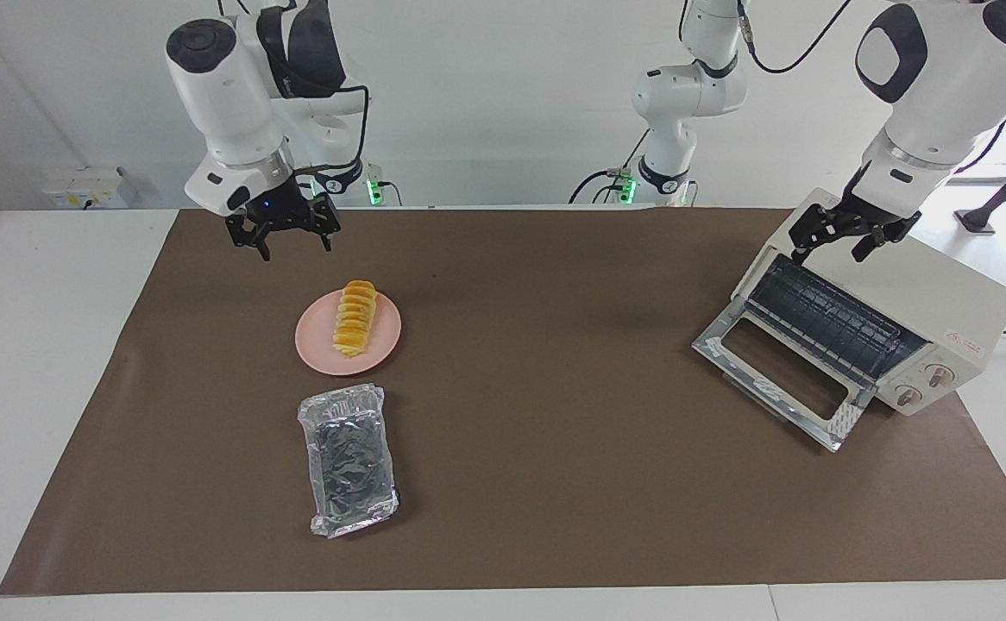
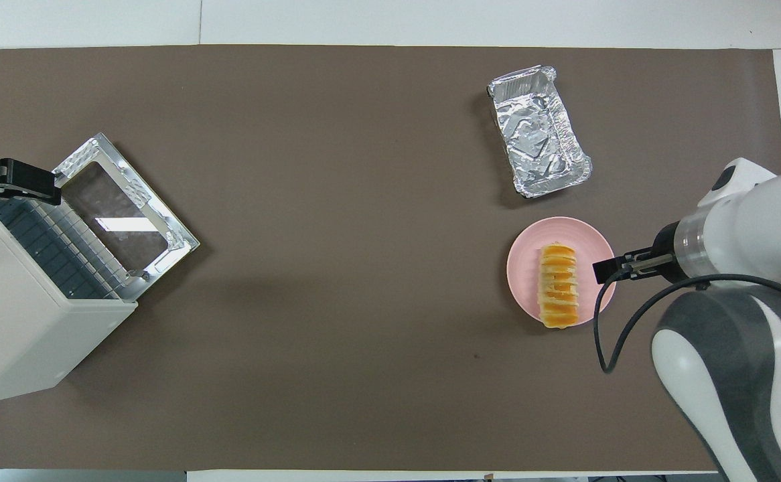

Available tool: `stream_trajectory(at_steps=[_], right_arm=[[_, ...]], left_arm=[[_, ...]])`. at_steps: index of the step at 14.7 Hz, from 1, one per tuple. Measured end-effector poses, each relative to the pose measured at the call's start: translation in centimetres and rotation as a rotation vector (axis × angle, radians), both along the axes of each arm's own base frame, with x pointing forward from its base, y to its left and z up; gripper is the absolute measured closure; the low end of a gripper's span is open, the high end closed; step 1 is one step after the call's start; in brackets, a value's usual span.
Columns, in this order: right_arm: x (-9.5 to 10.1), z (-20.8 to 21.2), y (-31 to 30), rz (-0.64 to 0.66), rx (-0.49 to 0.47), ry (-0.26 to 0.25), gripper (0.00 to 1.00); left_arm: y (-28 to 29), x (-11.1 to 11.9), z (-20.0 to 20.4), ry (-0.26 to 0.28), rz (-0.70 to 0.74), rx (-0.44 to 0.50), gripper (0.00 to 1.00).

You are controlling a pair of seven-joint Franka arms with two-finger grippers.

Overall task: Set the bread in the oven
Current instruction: 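Lower the right gripper and grasp the orange bread roll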

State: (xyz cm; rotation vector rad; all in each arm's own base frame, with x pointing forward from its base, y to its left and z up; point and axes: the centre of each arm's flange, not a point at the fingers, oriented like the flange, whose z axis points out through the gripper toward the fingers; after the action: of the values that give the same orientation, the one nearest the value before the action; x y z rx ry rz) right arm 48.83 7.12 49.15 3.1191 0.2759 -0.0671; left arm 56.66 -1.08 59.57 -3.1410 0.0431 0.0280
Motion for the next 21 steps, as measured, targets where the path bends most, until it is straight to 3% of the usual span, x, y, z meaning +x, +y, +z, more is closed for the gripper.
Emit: stream_trajectory(at_steps=[4, 9, 13, 21], right_arm=[[-0.5, -7.1, 0.4, 0.002, 0.005, -0.02, 0.0], [0.7, -13.6, 2.3, -0.011, 0.024, -0.056, 0.0], [0.6, -15.8, 4.1, 0.005, 0.038, -0.098, 0.0], [0.4, -17.2, 4.1, 0.004, 0.037, -0.084, 0.0]], left_arm=[[0.0, 0.0, 0.0, 0.0, 0.0, 0.0, 0.0], [0.0, 0.0, 0.0, 0.0, 0.0, 0.0, 0.0], [0.0, 0.0, 0.0, 0.0, 0.0, 0.0, 0.0], [0.0, 0.0, 0.0, 0.0, 0.0, 0.0, 0.0]])
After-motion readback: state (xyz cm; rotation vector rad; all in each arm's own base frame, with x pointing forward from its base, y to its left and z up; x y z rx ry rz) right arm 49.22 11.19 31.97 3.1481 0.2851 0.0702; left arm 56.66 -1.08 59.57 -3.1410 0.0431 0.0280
